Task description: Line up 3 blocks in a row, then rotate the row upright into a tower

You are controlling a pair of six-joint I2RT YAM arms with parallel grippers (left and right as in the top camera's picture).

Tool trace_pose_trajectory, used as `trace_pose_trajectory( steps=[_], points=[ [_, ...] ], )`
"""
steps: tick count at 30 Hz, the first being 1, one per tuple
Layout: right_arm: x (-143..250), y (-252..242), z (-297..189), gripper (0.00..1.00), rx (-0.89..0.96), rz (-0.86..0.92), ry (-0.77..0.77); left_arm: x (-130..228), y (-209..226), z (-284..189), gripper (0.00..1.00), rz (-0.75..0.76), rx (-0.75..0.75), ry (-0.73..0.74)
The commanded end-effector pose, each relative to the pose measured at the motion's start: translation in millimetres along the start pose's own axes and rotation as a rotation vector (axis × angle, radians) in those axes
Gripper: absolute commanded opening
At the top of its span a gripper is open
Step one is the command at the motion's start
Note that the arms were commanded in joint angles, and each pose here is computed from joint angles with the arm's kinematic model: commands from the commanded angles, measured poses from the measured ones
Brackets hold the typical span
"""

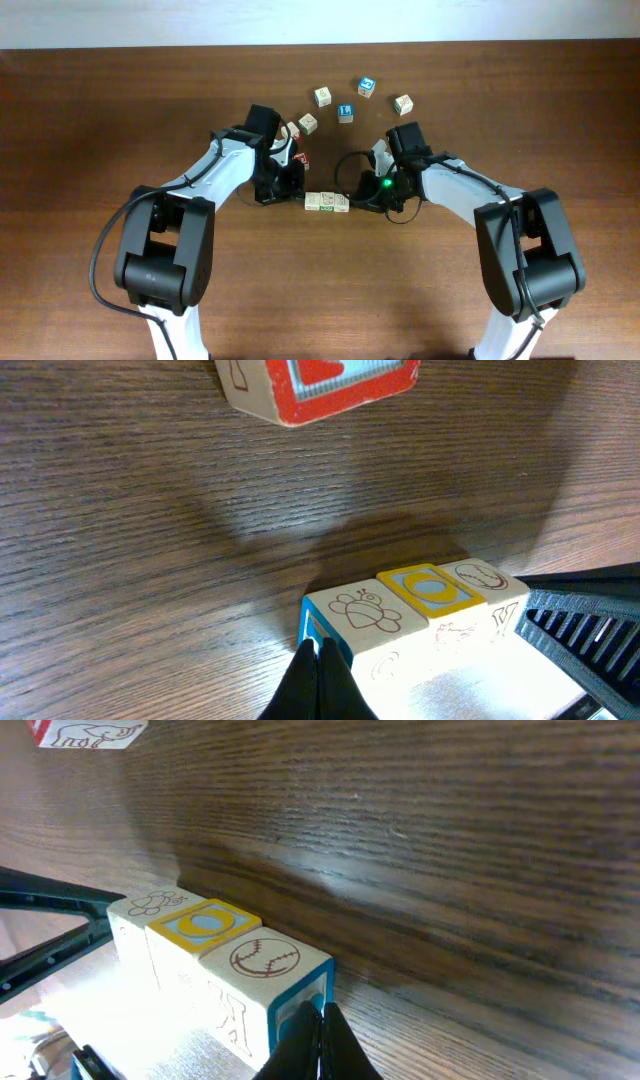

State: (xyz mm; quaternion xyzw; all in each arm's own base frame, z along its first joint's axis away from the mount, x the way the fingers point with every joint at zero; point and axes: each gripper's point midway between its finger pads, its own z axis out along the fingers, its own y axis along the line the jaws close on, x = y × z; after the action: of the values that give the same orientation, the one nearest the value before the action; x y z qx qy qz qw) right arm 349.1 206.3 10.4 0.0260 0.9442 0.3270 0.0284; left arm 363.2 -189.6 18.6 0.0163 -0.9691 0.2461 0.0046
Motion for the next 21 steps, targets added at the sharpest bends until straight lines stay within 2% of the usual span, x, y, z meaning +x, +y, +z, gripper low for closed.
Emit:
trace_pose_trajectory(
  steps=[1,21],
  points=[
    [4.4,-3.2,5.5,0.04,0.016,0.036,0.012,5.6,-2.4,5.5,0.0,0.014,0.019,0.024],
    [6.5,50.2,-8.8,0.04,-0.122,-0.047,0.023,4.9,-2.7,5.5,0.0,0.015,0.02,0.021]
  ],
)
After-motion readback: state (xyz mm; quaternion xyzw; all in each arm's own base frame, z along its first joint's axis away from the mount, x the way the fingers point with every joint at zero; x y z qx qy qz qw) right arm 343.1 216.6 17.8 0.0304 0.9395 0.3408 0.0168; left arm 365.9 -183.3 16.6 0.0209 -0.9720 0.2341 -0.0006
